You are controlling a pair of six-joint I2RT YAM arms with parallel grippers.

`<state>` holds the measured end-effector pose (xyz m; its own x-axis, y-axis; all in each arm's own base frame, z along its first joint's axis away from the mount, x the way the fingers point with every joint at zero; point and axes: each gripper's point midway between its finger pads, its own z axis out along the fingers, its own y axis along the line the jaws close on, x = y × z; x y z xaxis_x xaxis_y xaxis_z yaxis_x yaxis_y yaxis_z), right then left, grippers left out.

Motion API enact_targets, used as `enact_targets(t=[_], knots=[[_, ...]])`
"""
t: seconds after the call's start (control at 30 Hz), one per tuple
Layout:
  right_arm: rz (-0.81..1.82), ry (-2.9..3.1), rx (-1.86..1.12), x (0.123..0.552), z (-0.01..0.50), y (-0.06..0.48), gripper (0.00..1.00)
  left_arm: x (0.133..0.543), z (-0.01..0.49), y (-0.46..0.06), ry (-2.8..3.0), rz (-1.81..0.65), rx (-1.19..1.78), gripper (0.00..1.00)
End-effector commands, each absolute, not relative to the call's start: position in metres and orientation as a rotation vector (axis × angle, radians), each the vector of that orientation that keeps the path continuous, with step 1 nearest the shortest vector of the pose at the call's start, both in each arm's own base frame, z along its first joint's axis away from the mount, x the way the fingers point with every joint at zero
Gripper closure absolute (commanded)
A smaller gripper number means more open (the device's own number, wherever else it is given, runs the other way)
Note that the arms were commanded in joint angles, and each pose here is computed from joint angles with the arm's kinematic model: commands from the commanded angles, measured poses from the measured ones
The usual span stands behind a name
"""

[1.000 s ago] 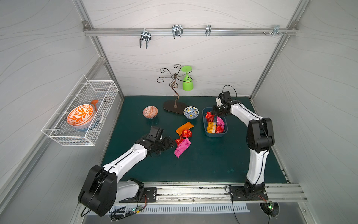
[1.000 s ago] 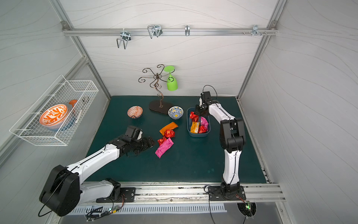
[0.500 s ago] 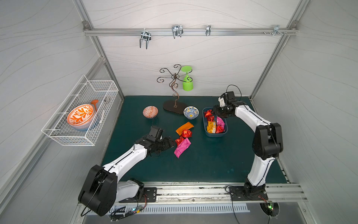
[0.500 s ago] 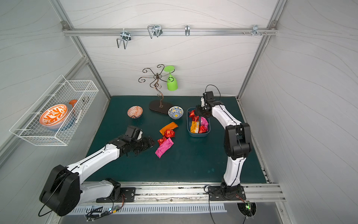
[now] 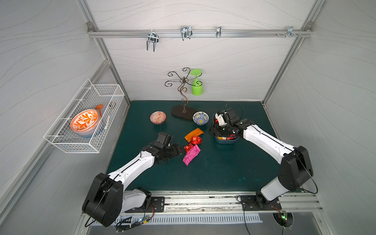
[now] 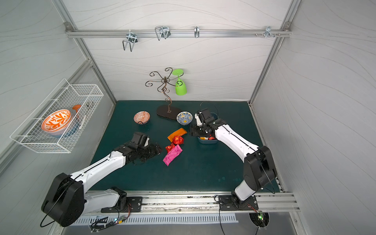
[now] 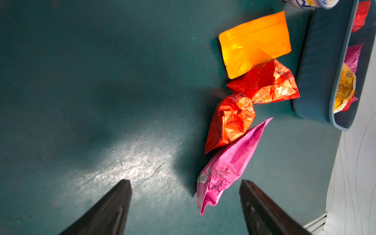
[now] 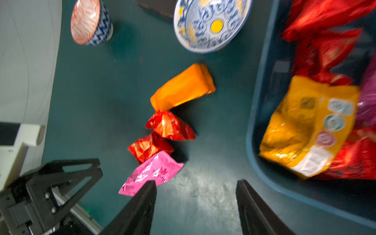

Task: Put the tea bags into the storage box
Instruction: Pick up the tea bag from the center of the board.

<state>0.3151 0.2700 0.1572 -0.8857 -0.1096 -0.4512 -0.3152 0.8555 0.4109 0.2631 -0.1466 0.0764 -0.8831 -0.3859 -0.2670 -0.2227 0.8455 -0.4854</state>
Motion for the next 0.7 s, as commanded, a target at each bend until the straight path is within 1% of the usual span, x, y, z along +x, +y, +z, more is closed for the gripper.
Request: enact_targets(t=[0.0,0.13,0.27,0.3,0.33,0.4,0.47,0.5,0.53,0.67], knots=[[0.722,2.668,-0.322,0.286,0.144,0.291,0.33,0.272,0.090,-0.145,2.614,-0.626,-0.462,0.12],[0.792,2.760,-0.385,0.260,0.116,0.317,0.32,0.272,0.092,-0.144,2.608,-0.621,-0.457,0.12],[0.869,2.823,-0.433,0.242,0.097,0.343,0.30,0.270,0.091,-0.144,2.611,-0.619,-0.454,0.12],[0.858,2.848,-0.449,0.239,0.090,0.348,0.29,0.270,0.092,-0.144,2.610,-0.622,-0.456,0.12],[0.846,2.869,-0.462,0.237,0.085,0.353,0.24,0.270,0.091,-0.144,2.611,-0.624,-0.458,0.12],[0.844,2.903,-0.485,0.232,0.075,0.362,0.22,0.269,0.092,-0.144,2.610,-0.628,-0.458,0.12],[0.861,2.923,-0.472,0.230,0.068,0.366,0.17,0.269,0.093,-0.143,2.606,-0.627,-0.456,0.12],[0.865,2.929,-0.456,0.230,0.066,0.367,0.16,0.268,0.092,-0.142,2.605,-0.625,-0.459,0.12],[0.866,2.932,-0.442,0.231,0.063,0.368,0.12,0.267,0.092,-0.141,2.604,-0.620,-0.459,0.12],[0.866,2.943,-0.391,0.235,0.057,0.371,0.11,0.264,0.089,-0.138,2.600,-0.604,-0.463,0.12]])
